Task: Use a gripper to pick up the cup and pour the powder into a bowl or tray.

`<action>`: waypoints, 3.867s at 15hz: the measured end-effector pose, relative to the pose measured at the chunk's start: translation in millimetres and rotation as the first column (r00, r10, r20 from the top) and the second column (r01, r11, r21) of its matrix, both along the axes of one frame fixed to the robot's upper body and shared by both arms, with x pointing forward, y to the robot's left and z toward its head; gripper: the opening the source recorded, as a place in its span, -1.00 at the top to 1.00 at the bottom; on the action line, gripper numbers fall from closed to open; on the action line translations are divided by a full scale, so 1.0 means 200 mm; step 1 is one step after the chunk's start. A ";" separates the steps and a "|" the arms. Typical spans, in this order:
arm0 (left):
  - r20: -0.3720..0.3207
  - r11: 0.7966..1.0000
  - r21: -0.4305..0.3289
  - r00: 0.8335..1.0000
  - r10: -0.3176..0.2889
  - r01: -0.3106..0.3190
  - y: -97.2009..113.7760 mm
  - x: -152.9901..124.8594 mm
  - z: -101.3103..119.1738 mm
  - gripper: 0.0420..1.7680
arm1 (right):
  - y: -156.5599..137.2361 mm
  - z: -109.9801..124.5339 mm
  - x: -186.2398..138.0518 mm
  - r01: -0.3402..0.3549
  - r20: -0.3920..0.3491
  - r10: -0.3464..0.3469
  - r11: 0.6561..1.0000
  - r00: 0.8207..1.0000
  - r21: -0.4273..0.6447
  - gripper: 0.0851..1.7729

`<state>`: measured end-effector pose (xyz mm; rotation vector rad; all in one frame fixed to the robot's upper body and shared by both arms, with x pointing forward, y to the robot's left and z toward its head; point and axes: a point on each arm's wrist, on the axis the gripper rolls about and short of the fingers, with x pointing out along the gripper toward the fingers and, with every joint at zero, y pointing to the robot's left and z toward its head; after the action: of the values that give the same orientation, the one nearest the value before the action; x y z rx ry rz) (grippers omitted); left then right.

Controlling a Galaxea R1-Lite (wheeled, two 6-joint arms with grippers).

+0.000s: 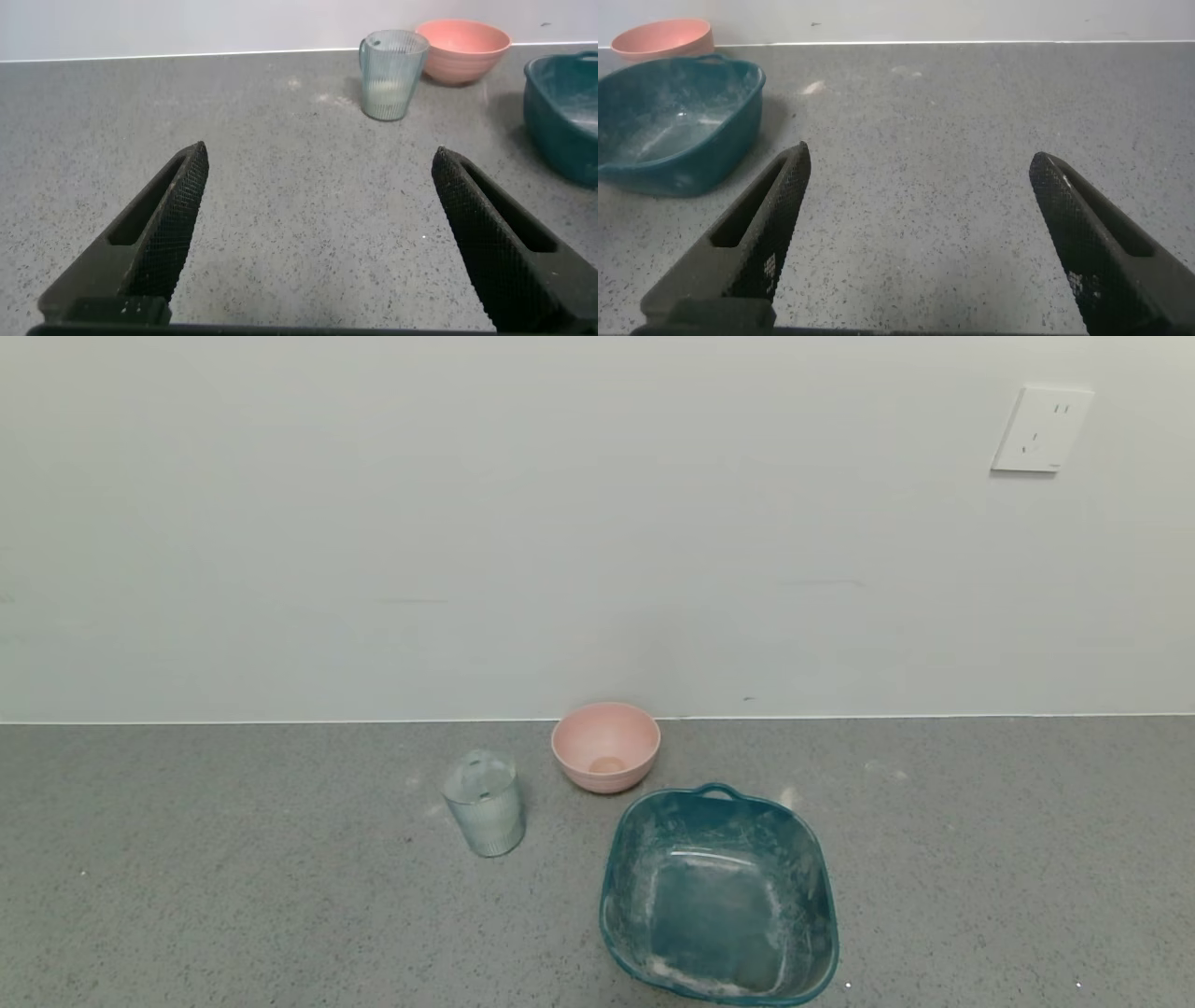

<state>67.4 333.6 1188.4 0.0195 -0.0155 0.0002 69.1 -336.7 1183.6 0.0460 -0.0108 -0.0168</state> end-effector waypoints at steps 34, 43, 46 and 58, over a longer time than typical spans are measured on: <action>-0.681 0.929 -0.024 0.673 -0.287 0.371 -0.14 1.26 0.20 -0.94 | 0.00 0.00 0.00 0.000 0.000 0.000 1.000 1.000 0.000 -0.93; -0.565 0.912 0.006 0.754 -0.335 0.410 -0.22 1.48 -0.09 -0.94 | 0.00 0.00 0.00 0.000 0.000 0.000 1.000 1.000 0.000 -0.93; -0.486 0.914 0.012 0.802 -0.348 0.405 -0.24 1.52 -0.16 -0.94 | 0.00 0.00 0.00 0.000 0.000 0.000 1.000 1.000 0.000 -0.93; -0.331 0.927 -0.042 0.870 -0.365 0.373 -0.33 1.62 -0.34 -0.94 | 0.00 0.00 0.00 0.000 0.000 0.000 1.000 1.000 0.000 -0.93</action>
<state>392.3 268.1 1121.1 0.0396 0.3228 -0.3893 69.1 -336.7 1183.6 0.0460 -0.0108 -0.0164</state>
